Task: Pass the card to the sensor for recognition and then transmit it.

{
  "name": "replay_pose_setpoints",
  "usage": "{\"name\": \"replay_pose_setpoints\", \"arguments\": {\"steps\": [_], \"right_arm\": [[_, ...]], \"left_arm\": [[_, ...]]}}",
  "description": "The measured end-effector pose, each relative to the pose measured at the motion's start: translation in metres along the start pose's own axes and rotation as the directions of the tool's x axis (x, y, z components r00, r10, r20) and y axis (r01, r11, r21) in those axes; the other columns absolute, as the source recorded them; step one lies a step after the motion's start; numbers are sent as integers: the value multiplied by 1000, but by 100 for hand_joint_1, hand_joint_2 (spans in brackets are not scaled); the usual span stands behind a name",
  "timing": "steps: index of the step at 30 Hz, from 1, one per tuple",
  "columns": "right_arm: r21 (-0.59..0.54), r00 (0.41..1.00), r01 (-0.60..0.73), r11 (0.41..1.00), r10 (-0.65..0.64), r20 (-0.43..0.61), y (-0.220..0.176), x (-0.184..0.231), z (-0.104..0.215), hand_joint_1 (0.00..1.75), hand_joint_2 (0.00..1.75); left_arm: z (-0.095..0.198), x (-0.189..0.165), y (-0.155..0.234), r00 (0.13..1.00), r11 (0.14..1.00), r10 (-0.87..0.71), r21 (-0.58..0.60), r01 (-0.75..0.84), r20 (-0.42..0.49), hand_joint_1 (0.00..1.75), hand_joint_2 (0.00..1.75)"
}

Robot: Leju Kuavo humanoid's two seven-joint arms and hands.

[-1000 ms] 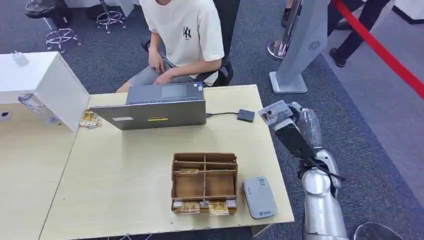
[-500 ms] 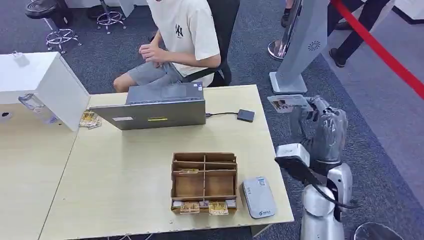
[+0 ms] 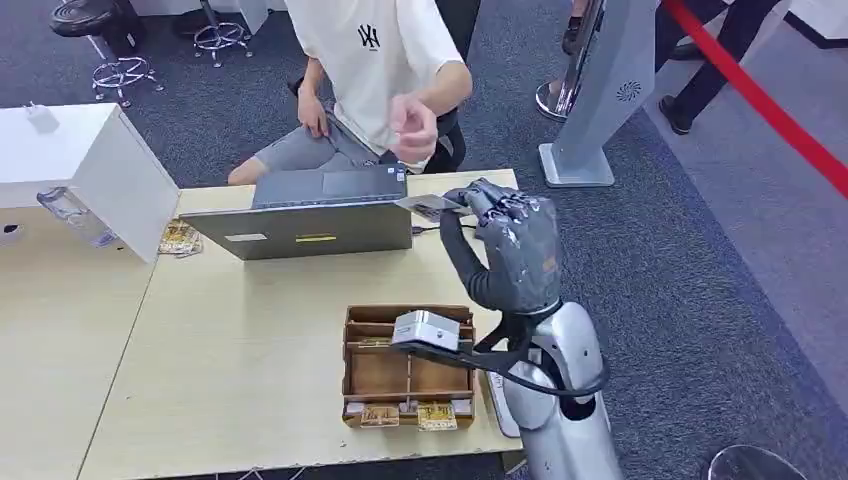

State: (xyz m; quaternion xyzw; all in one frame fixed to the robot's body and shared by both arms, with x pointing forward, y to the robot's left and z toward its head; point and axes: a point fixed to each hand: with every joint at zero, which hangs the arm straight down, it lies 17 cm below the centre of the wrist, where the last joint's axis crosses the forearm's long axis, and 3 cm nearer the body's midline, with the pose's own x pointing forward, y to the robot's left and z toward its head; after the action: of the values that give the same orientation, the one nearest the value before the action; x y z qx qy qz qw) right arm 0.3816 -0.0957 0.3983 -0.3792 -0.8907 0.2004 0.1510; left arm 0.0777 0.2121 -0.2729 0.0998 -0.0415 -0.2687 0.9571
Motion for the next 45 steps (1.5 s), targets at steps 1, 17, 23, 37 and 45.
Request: {"name": "replay_pose_setpoints", "arguments": {"steps": [1, 17, 23, 37, 45], "right_arm": [[14, 1000, -8, 1000, 7, 22, 8, 8, -4, 175, 175], [147, 979, -126, 981, 98, 181, 99, 57, -14, 175, 175], [151, 977, -181, 972, 161, 138, 108, 51, -17, 175, 175], [200, 971, -236, 951, 225, 76, 131, 24, -7, 0, 175], [199, 978, -179, 964, 152, 143, 123, 38, 12, 0, 175]], "left_arm": [[0, 1, 0, 1000, 1000, -6, -1, 6, 2, 0, 0], [4, 8, -11, 999, 999, -39, -21, 39, 22, 0, 0], [4, 7, -13, 999, 999, -33, -31, 33, 19, 0, 0], [4, 6, -13, 1000, 999, -21, -38, 22, 12, 0, 0], [4, 4, -13, 1000, 999, -17, -36, 17, 3, 0, 0]]}}
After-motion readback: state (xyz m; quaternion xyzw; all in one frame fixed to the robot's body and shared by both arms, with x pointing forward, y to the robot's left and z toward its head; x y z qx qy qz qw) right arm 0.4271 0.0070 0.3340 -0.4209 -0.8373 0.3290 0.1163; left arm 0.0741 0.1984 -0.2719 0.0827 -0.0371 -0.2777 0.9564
